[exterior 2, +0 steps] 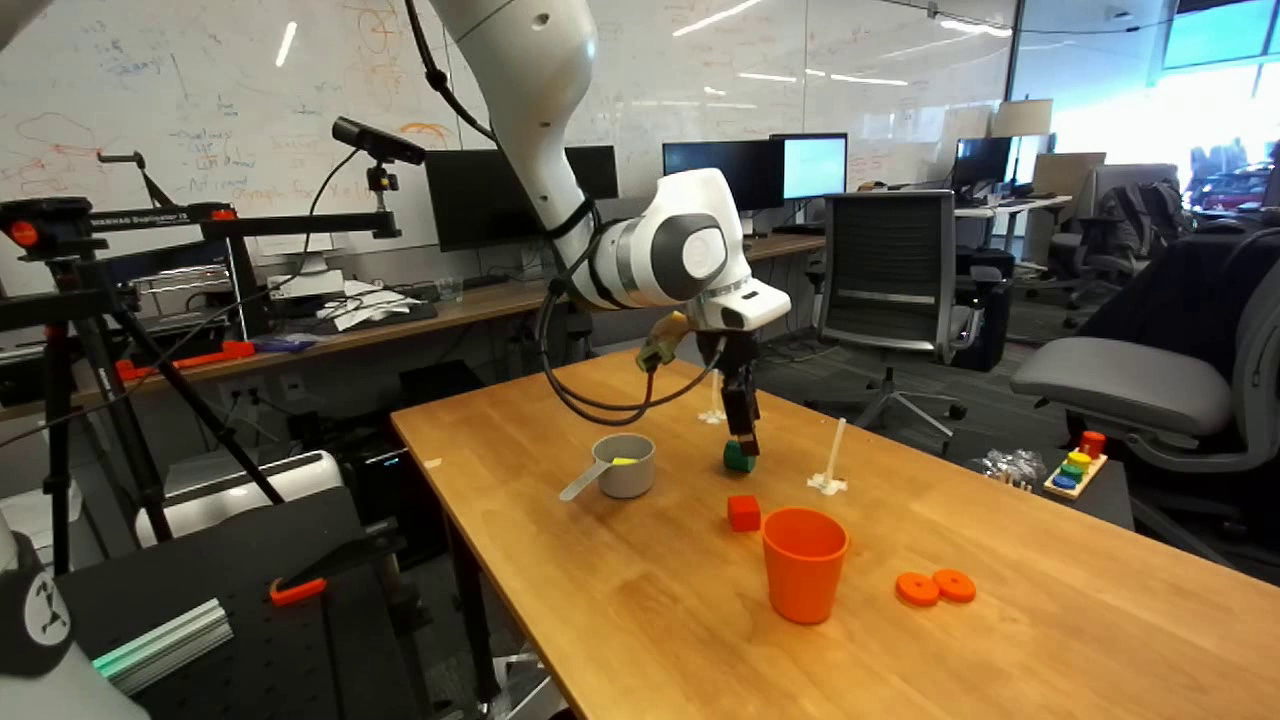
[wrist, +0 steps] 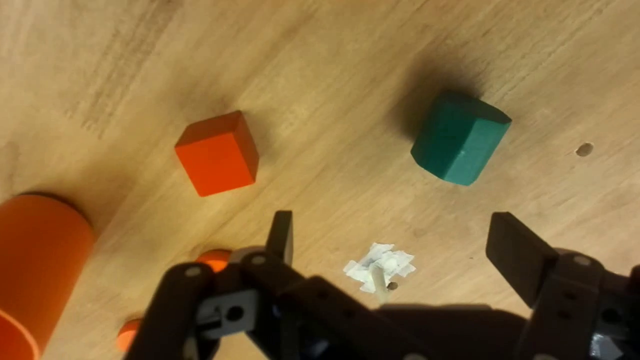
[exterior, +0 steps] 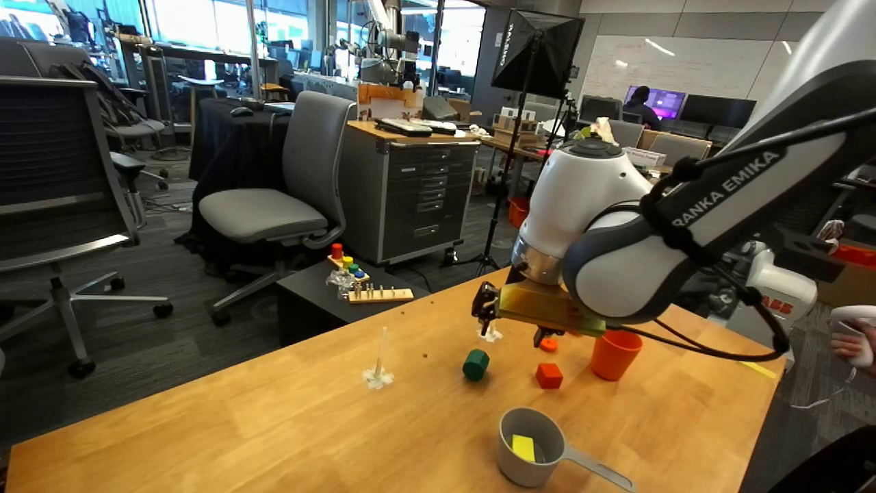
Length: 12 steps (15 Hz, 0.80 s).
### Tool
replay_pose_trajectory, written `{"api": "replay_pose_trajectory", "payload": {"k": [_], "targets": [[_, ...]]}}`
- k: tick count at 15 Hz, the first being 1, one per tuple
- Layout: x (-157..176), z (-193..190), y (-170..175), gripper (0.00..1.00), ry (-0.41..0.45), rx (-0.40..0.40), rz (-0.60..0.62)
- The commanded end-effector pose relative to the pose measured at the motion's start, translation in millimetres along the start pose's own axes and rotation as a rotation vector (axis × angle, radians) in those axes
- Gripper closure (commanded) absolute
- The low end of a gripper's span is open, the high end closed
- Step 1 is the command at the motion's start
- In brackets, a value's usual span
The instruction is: Get the yellow, green and orange blocks from the table and put them in the gray pot
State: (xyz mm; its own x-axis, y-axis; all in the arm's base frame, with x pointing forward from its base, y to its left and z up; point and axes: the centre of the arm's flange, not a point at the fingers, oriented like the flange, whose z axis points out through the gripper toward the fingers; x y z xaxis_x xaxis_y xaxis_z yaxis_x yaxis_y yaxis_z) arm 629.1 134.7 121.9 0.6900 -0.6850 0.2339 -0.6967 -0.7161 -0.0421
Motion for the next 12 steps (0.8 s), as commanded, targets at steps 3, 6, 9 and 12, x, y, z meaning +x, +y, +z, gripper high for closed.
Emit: {"api": "replay_pose_trajectory", "payload": {"k": [3, 6, 9, 12], "targets": [[15.0, 37.0, -46.4, 0.0, -0.009, 0.051, 0.081], [8.4, 49.7, -58.8, 0.0, -0.033, 0.09, 0.151], [2.7, 57.9, -66.4, 0.0, -0.072, 0.109, 0.204], [-2.5, 61.7, -66.2, 0.0, -0.093, 0.112, 0.24]]}}
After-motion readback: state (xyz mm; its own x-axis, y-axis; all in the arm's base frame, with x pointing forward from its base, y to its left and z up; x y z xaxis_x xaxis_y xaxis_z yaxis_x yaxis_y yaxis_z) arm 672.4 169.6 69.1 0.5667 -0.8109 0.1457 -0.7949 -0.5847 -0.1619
